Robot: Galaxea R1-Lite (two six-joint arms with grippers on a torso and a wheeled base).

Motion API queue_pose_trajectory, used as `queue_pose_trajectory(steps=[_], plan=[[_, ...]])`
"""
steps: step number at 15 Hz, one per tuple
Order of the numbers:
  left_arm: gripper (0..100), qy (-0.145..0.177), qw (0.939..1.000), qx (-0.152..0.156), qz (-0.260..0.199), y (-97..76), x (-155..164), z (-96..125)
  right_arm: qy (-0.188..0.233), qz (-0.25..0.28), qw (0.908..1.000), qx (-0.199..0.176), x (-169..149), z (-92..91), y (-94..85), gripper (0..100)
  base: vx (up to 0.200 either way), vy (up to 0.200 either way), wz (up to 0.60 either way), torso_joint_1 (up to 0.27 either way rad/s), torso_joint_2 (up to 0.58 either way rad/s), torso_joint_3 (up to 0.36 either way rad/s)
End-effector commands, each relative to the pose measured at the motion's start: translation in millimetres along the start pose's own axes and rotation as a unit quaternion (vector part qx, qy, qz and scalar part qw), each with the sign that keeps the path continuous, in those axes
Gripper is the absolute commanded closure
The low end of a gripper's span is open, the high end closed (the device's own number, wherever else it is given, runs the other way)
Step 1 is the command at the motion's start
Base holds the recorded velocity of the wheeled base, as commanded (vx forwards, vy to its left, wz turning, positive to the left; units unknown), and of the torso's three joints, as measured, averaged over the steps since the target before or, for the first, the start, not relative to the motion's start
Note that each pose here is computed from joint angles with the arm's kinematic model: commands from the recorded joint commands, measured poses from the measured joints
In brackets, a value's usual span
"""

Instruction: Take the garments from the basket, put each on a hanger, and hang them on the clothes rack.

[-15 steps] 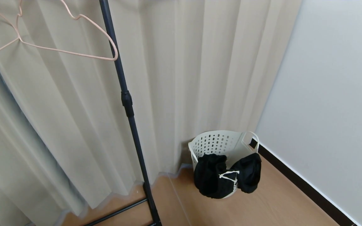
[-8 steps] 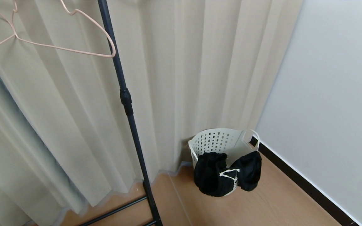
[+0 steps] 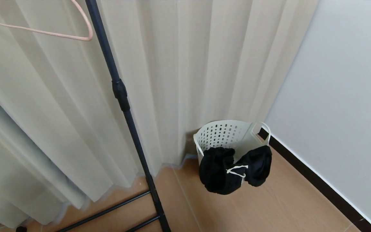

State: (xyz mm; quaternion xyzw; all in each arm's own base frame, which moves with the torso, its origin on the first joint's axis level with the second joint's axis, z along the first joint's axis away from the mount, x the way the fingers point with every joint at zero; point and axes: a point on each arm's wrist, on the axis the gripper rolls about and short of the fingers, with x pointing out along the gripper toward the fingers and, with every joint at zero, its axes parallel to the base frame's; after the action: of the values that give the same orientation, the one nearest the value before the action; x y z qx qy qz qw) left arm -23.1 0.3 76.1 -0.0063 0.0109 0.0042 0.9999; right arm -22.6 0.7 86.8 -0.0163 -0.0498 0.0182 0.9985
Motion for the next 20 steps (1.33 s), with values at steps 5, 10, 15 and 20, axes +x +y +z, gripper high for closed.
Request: queue_pose_trajectory(steps=[5,10,15,20], plan=[[0,0.001,1.0,-0.001,0.0,0.0,0,0,0.0,0.001,1.0,-0.004,0,0.1,0.0,0,0.0,0.0,0.0,0.006,0.0,-0.2],[0,0.001,1.0,0.0,0.0,0.0,0,0,0.001,0.004,0.9999,-0.01,0,-0.1,0.1,0,0.0,0.0,0.0,0.003,0.0,-0.198],[0,0.001,1.0,-0.001,0.0,0.0,0,0,0.007,0.005,0.9999,-0.005,1,-0.3,0.0,0,0.0,0.0,0.0,0.004,0.01,-0.199],[0,0.001,1.0,-0.002,0.0,0.0,0,0,0.143,0.016,0.9896,-0.002,25,-0.6,-0.6,0,0.0,0.0,0.0,0.004,0.0,-0.163]])
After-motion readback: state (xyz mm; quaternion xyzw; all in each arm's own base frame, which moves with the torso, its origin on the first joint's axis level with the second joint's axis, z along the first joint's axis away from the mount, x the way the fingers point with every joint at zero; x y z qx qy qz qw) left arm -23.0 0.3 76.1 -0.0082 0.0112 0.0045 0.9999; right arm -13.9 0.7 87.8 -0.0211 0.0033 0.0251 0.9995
